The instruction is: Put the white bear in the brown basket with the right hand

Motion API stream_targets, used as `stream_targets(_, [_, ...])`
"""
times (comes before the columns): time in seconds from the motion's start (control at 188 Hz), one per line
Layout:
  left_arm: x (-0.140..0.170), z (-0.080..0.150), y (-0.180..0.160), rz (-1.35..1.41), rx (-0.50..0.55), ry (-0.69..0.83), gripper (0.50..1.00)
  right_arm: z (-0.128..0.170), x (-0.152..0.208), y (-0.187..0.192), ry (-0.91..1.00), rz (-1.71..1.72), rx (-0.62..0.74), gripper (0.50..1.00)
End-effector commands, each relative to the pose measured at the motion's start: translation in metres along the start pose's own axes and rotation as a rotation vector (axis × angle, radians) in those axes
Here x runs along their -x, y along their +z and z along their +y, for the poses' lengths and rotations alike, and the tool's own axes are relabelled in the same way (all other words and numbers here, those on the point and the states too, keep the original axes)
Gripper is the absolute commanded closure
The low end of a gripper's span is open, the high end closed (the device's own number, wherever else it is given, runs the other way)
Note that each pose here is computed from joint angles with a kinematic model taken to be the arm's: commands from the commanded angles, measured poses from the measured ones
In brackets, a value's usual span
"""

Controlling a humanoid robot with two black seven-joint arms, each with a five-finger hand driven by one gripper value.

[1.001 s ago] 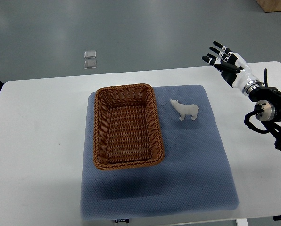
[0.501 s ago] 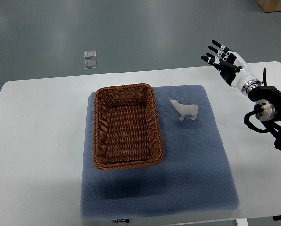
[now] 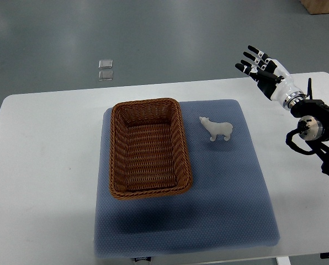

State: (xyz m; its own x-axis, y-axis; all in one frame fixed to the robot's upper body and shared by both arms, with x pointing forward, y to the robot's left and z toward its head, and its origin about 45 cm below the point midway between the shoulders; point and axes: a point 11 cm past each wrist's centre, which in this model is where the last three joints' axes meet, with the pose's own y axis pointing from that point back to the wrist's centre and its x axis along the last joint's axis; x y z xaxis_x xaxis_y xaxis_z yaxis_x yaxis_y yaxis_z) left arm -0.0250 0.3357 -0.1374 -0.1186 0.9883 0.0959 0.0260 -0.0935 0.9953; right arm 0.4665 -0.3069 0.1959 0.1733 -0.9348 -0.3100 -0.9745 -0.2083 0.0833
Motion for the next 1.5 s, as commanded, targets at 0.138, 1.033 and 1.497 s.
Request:
stream_targets(0.138, [0.0, 0.0, 0.0, 0.0, 0.0, 0.0, 0.5, 0.004, -0.004, 0.003, -0.001, -0.002, 0.008, 0.574])
stream_targets(1.033, [0.0, 0.0, 0.0, 0.0, 0.0, 0.0, 0.5, 0.013, 0.033, 0.003, -0.289, 0.556, 0.067, 0.576])
stream_targets(1.497, [0.0, 0.0, 0.0, 0.0, 0.0, 0.0, 0.5, 0.043, 0.04, 0.022, -0.545, 1.024, 0.16, 0.597])
